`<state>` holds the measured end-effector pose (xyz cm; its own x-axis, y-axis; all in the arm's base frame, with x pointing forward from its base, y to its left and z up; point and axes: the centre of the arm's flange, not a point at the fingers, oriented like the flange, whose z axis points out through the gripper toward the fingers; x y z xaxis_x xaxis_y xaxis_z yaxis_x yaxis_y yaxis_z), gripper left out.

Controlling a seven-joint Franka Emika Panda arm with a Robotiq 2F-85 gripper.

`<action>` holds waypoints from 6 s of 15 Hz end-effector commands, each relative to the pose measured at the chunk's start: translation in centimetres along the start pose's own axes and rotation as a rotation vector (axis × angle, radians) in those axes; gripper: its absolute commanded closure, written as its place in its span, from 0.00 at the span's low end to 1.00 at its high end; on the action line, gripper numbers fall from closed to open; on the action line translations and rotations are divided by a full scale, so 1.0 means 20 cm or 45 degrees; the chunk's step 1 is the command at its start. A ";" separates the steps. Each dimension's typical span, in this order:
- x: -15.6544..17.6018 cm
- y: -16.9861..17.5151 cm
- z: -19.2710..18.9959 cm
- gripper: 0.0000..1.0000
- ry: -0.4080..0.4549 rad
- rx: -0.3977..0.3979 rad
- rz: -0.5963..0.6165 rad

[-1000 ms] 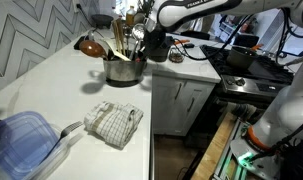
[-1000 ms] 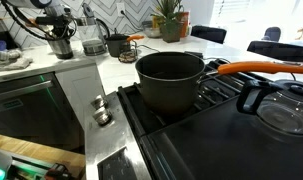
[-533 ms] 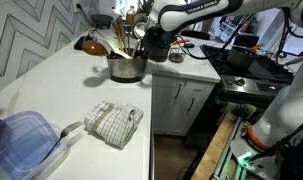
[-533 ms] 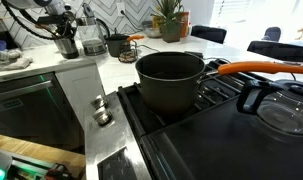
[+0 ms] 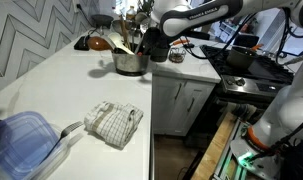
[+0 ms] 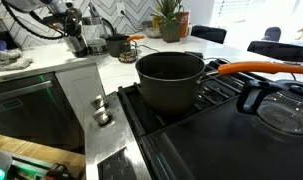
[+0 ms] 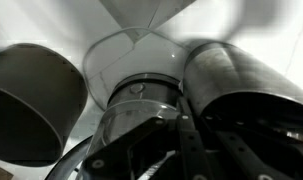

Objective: Place the utensil holder next to the stove

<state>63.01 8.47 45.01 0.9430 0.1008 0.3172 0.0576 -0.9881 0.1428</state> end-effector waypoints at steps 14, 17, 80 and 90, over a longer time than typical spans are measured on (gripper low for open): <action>0.12 0.50 0.16 0.99 0.011 -0.147 0.323; 0.12 0.60 0.19 0.99 -0.001 -0.131 0.378; -0.24 1.41 0.15 0.99 -0.334 -0.037 0.436; -0.24 1.54 0.20 0.99 -0.323 -0.088 0.521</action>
<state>62.41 -21.16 45.11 0.9428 -0.3061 0.1322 -0.3172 -0.9455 0.0730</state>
